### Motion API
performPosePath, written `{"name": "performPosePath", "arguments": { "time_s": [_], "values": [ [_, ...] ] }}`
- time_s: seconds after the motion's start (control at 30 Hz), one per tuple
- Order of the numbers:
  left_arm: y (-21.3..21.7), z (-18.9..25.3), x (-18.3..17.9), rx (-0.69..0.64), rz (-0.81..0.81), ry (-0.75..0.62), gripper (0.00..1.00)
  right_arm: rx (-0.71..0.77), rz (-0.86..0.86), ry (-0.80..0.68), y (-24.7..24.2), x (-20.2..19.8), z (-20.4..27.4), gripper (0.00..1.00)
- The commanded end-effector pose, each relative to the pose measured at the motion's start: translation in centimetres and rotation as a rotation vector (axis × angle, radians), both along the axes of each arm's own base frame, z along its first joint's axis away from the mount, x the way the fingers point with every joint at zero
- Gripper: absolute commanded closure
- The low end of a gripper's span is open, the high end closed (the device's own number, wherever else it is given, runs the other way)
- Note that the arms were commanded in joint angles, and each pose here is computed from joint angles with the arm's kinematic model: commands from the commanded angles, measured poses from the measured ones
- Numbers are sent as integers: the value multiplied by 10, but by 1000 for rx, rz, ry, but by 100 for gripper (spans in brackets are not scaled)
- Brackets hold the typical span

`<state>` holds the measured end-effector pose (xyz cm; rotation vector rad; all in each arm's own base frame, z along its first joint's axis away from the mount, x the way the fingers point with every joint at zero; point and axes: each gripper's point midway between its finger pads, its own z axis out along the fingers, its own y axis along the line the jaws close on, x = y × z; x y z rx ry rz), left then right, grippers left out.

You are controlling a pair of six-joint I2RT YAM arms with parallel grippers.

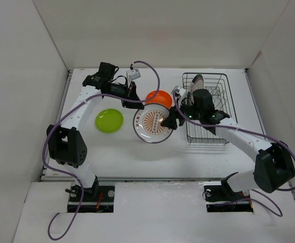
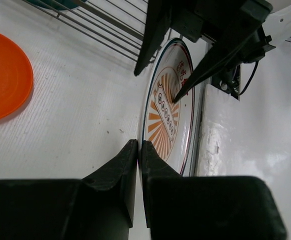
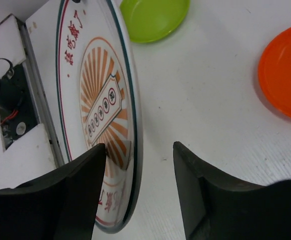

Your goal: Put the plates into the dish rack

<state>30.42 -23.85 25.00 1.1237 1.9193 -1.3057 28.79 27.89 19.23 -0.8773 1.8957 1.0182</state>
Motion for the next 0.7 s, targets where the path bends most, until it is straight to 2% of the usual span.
{"name": "performPosePath", "arguments": {
  "time_s": [0.0, 0.03, 0.07, 0.13, 0.2, 0.3, 0.33, 0.37, 0.4, 0.43, 0.47, 0.5, 0.53, 0.57, 0.6, 0.63, 0.67],
  "values": [
    [-2, 41, -16, -92, -51, -70, 100, 80, 85, -103, 13, -3, 30, 40],
    [-2, 41, -16, -92, -51, -70, 100, 93, 92, -101, 15, -5, 33, 47],
    [-2, 41, -16, -92, -51, -70, 100, 96, 101, -99, 15, -6, 33, 61],
    [-1, 41, -18, -92, -54, -77, 100, 106, 92, -75, 15, -7, 32, 80],
    [-1, 39, -17, -93, -54, -80, 100, 114, 89, -75, 16, -7, 34, 90],
    [2, 35, -10, -77, -18, -74, 100, 118, 61, -68, 17, -7, 38, 90],
    [2, 35, -8, -68, 0, -72, 92, 122, 44, -89, 16, -4, 45, 90],
    [2, 33, -3, -61, 24, -62, 78, 126, 7, -96, 8, -2, 53, 90],
    [4, 32, -1, -46, 47, -73, 43, 108, -65, -119, 2, 8, 59, 90],
    [7, 25, 3, -35, 74, -57, 17, 82, -133, -112, -12, 15, 61, 90],
    [9, 27, 5, -29, 95, -69, 0, 86, -194, -158, -23, 19, 83, 90],
    [11, 30, 12, -11, 137, -111, 0, 70, -262, -173, -35, 25, 92, 90],
    [13, 30, 15, -1, 175, -100, 0, 28, -416, -201, -60, 44, 99, 90],
    [15, 27, 17, 14, 204, -100, 0, -20, -490, -183, -74, 44, 99, 90],
    [18, 31, 19, 19, 233, -119, 0, -1, -602, -215, -94, 50, 127, 90],
    [22, 33, 31, 43, 289, -162, 0, -30, -749, -235, -122, 60, 136, 92],
    [24, 28, 35, 58, 329, -143, 0, -59, -844, -223, -145, 62, 139, 92]
  ]
}}
